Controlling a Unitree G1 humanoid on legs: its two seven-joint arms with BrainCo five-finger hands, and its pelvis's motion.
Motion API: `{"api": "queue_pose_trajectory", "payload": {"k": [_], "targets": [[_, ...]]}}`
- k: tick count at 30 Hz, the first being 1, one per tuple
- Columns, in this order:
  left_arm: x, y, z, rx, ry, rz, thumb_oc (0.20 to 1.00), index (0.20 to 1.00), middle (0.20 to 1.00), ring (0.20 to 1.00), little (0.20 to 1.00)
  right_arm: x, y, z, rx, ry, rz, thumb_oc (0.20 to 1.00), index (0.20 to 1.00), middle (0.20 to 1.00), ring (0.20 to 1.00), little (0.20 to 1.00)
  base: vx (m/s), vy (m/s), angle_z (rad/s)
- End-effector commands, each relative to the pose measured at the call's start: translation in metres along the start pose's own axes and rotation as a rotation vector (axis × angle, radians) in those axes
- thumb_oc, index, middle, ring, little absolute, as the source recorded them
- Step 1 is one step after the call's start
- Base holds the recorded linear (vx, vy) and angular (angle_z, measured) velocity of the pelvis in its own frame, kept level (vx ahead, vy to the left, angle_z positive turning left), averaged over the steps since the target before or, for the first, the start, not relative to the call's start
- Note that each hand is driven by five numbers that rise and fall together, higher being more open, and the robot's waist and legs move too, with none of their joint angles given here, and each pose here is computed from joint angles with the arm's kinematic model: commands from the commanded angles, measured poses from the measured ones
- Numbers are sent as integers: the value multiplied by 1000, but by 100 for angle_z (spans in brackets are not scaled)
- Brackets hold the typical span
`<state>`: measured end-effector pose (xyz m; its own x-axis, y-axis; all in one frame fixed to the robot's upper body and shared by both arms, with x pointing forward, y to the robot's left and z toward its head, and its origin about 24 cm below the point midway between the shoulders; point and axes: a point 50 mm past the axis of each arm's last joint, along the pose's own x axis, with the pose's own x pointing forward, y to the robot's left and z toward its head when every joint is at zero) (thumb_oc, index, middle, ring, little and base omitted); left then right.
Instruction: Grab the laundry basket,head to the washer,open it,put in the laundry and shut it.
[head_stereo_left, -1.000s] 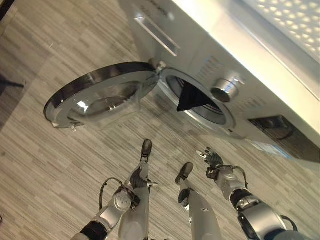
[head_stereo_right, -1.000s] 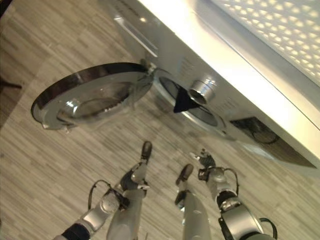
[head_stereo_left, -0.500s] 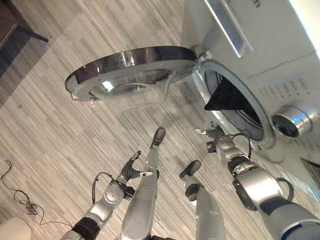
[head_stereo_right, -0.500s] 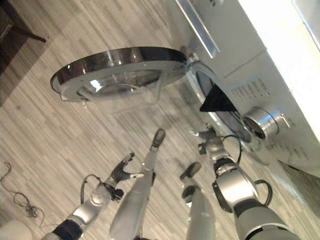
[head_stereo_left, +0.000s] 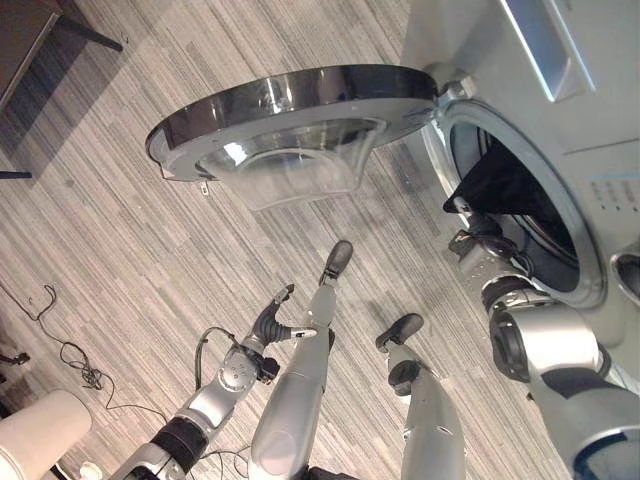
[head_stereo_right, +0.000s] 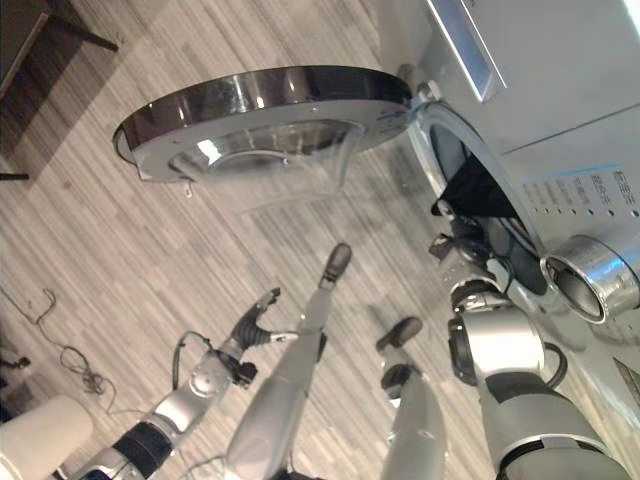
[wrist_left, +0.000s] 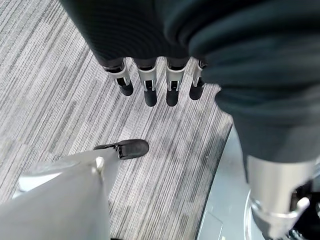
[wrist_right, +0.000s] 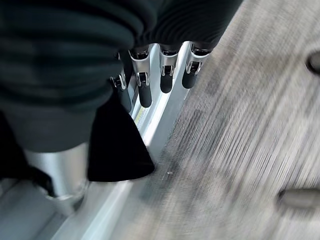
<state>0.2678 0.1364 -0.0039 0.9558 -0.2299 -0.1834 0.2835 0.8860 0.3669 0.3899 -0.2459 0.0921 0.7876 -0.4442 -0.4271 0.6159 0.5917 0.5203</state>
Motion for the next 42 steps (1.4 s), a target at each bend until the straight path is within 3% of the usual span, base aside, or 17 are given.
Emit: {"api": "queue_pose_trajectory", "payload": {"k": [1, 3, 9, 10, 11, 13, 14, 24, 28, 34, 35, 38, 39, 40, 42], "targets": [[1, -28, 5, -39, -9, -64, 1000, 1000, 1000, 1000, 1000, 5, -37, -6, 260, 14, -123, 1000, 1000, 1000, 1000, 1000, 44, -2, 3], [3, -29, 9, -23, -20, -62, 1000, 1000, 1000, 1000, 1000, 5, -34, -5, 444, 23, -142, 1000, 1000, 1000, 1000, 1000, 14, 10, 2], [4, -28, 11, 0, -33, -51, 1000, 1000, 1000, 1000, 1000, 1, -4, 9, 488, -6, -27, 1000, 1000, 1000, 1000, 1000, 13, 5, 4], [4, -28, 10, 0, -32, -51, 1000, 1000, 1000, 1000, 1000, 0, 0, 12, 491, -17, -14, 790, 790, 790, 790, 790, 31, 13, 12], [4, -29, 10, 3, -29, -49, 1000, 1000, 1000, 1000, 1000, -1, 8, 22, 482, -41, 11, 416, 416, 416, 416, 416, 31, 16, 12], [5, -29, 10, 3, -31, -47, 1000, 1000, 1000, 1000, 1000, -2, 13, 27, 479, -55, 30, 316, 316, 316, 316, 316, 18, 12, 7], [5, -28, 10, 3, -31, -45, 1000, 1000, 1000, 1000, 1000, -3, 15, 32, 483, -72, 42, 200, 200, 200, 200, 200, 0, 0, 0], [5, -23, 7, 7, -23, -39, 1000, 1000, 1000, 1000, 1000, -20, 65, 69, 331, -192, 274, 200, 200, 200, 200, 200, -1, 9, 0], [3, -25, -8, -17, 56, -19, 1000, 1000, 1000, 1000, 1000, -57, 77, 148, 482, -566, 454, 200, 200, 200, 200, 200, 12, 19, -3], [-2, -30, -17, -24, 87, -43, 1000, 1000, 1000, 1000, 1000, -87, 62, 197, 506, -840, 343, 200, 200, 200, 200, 200, 13, -16, -12], [-2, -29, -16, -16, 81, -42, 1000, 1000, 1000, 1000, 1000, -93, 61, 206, 365, -929, 197, 200, 200, 200, 200, 200, 3, 12, -4], [-1, -31, -12, -19, 62, -35, 1000, 1000, 1000, 1000, 1000, -93, 61, 208, 240, -964, 38, 200, 200, 200, 200, 200, -1, 5, -7], [-1, -31, -10, -13, 48, -36, 1000, 1000, 1000, 1000, 1000, -82, 58, 207, 146, -897, 13, 934, 934, 934, 934, 934, -5, 38, -17], [-1, -27, -11, -10, 45, -37, 1000, 1000, 1000, 1000, 1000, -59, 50, 192, 30, -748, 20, 1000, 1000, 1000, 1000, 1000, -9, 59, -18], [-3, -23, -13, -31, 57, -27, 1000, 1000, 1000, 1000, 1000, -40, 50, 164, -97, -604, 54, 1000, 1000, 1000, 1000, 1000, -1, 56, -16]]}}
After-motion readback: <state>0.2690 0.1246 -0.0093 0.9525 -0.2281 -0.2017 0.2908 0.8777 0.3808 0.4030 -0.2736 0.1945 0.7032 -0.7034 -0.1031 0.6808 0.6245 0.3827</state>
